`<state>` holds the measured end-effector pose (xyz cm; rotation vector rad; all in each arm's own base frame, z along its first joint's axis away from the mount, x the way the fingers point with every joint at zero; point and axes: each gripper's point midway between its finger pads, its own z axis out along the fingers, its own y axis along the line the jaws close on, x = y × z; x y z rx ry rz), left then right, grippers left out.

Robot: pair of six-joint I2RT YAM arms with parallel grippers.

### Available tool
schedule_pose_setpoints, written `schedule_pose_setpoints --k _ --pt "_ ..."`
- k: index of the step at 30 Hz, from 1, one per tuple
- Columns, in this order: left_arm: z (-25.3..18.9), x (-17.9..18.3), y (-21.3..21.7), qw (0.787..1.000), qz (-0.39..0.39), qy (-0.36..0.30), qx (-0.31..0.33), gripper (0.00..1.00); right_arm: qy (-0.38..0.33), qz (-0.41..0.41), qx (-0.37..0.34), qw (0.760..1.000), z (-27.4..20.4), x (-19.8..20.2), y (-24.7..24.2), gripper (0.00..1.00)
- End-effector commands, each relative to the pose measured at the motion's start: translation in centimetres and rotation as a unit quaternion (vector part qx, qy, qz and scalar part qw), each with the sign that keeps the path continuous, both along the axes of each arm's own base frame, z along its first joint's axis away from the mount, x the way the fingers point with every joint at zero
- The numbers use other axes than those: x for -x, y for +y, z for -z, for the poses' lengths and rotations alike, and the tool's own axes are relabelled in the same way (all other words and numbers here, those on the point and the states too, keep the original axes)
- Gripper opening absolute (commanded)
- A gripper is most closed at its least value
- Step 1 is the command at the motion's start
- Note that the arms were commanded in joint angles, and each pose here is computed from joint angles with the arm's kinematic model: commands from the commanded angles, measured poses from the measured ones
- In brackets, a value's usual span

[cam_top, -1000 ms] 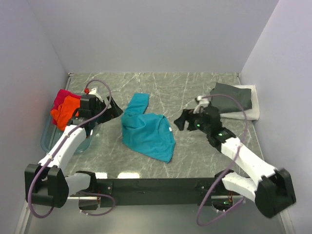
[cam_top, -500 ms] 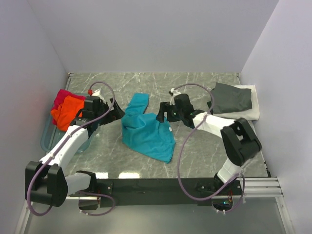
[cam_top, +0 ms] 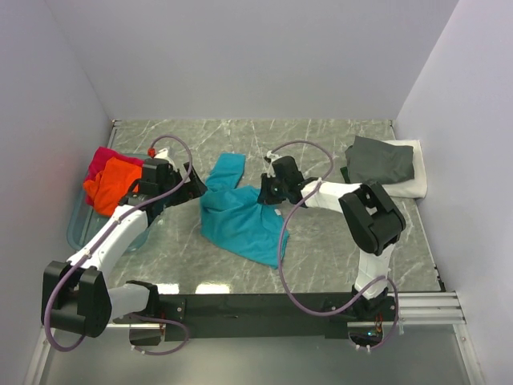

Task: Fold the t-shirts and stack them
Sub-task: Flatten the tshirt out

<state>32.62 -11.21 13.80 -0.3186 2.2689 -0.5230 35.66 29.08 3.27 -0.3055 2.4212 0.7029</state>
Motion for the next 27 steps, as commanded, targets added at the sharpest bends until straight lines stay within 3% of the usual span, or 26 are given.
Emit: schedule_pose_setpoints --k 1,4,9,11,14,17,20,27 --pt "-1.0 -0.5 0.0 1.0 -0.002 -0.021 -0.006 0.99 -0.011 -0.016 -0.018 1.0 -1.6 -0.9 1.7 0.0" --pt "-1.4 -0.6 0.2 1.0 -0.006 -0.025 -0.01 0.99 -0.03 -0.013 -0.02 0.999 -3.9 -1.4 1.5 0.0" --pt "-2.3 -0.9 1.0 0.999 -0.026 -0.039 -0.021 0.99 -0.133 0.004 -0.023 0.991 -13.6 -0.8 -0.9 0.0" --pt "-2.5 -1.0 1.2 0.998 -0.033 -0.041 -0.025 0.99 -0.187 0.017 -0.041 0.981 -18.9 0.4 -2.4 0.0" --pt "-2.2 -1.2 1.6 0.998 -0.047 -0.038 -0.037 0.99 -0.232 0.045 -0.039 0.971 -22.6 2.7 -5.5 0.0" --pt "-2.3 -1.8 1.2 0.997 -0.046 -0.04 -0.043 0.99 -0.243 0.079 -0.033 0.966 -23.3 5.2 -8.6 0.0" --pt "-2.5 -2.8 0.0 0.997 -0.035 -0.041 -0.048 0.99 -0.214 0.099 -0.032 0.971 -20.8 7.8 -10.4 0.0" --pt "-3.0 -6.4 -4.4 0.998 0.001 -0.039 -0.042 0.99 -0.077 0.109 -0.063 0.989 -12.9 13.5 -10.4 0.0"
